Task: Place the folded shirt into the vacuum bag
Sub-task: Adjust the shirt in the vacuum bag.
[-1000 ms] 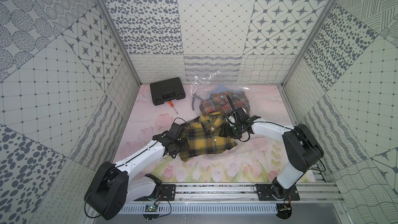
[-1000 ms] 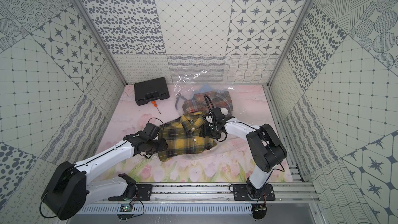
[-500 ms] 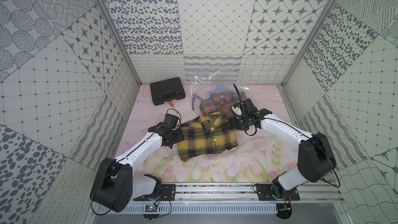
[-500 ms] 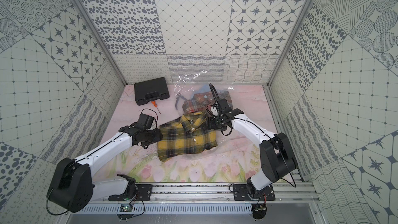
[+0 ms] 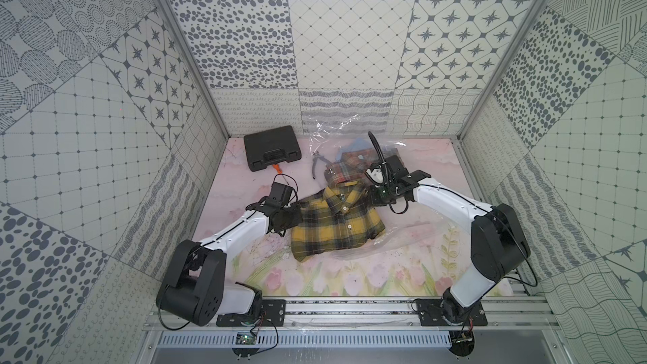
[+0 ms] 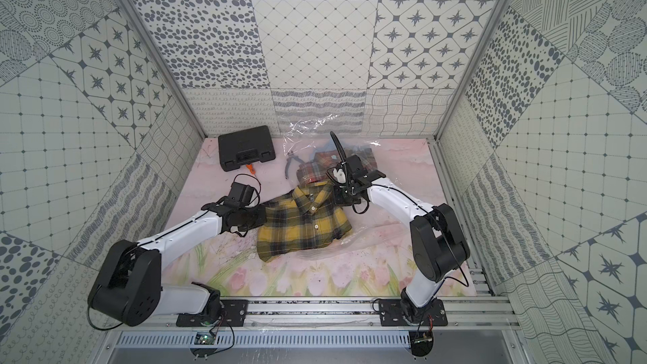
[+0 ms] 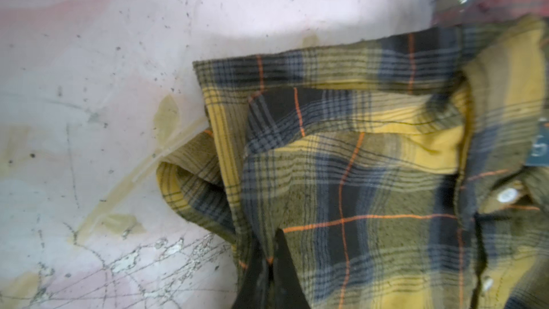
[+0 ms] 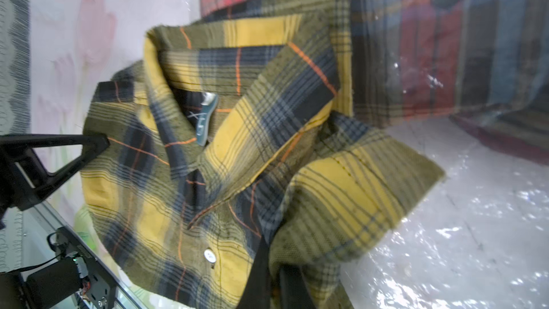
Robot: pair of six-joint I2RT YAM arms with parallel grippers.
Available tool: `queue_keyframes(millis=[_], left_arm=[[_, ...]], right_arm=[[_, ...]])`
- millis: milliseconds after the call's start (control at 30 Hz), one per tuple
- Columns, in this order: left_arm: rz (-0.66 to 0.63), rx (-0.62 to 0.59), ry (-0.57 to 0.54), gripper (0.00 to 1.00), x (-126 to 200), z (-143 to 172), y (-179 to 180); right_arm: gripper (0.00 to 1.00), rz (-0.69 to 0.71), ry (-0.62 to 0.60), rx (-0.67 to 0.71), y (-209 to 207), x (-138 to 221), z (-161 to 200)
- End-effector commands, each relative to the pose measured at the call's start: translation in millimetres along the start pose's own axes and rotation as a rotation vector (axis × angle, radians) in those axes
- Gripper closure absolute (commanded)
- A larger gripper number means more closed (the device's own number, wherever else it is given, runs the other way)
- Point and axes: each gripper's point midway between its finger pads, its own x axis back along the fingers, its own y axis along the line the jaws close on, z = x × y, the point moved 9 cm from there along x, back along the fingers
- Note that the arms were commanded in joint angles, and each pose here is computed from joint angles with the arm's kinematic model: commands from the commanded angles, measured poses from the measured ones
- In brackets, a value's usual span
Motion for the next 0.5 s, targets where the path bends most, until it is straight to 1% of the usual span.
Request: queue_keyframes(millis=[0, 67, 133, 233, 267, 300, 333, 367, 400, 467], left_arm=[[0.067, 0.043, -0.122, 1.0, 27, 0, -1], [0.045, 0.075, -0.142, 1.0, 31, 7, 7], [0.026, 0.106, -0.136, 1.0, 27, 16, 15], [0.013, 0.15, -0.078, 1.0, 11, 31, 25], [0.012, 0.167, -0.061, 1.0, 6, 35, 27], [0.007, 0.182, -0.05, 1.0, 3, 38, 30], [-0.001, 0.192, -0.046, 1.0, 1, 40, 31], [-0.01, 0.194, -0.043, 1.0, 1, 40, 32], [-0.021, 0.191, -0.038, 0.98, 1, 39, 32], [-0.052, 0.178, -0.023, 0.9, 6, 37, 32]], right_arm=[[0.95, -0.124, -0.128, 0.082, 24, 23, -22], [0.96, -0.116, -0.124, 0.08, 21, 19, -24], [0.97, -0.097, -0.105, 0.06, 14, 9, -25], [0.95, -0.071, -0.061, 0.021, 0, -13, -25], [0.91, -0.067, -0.045, 0.015, -2, -21, -25], [0.85, -0.064, -0.033, 0.012, -4, -27, -25], [0.78, -0.067, -0.021, 0.009, -5, -32, -25], [0.67, -0.071, -0.015, 0.007, -5, -34, -25], [0.6, -0.076, -0.011, 0.005, -5, -34, -25], [0.49, -0.097, 0.0, 0.0, -4, -26, -23]])
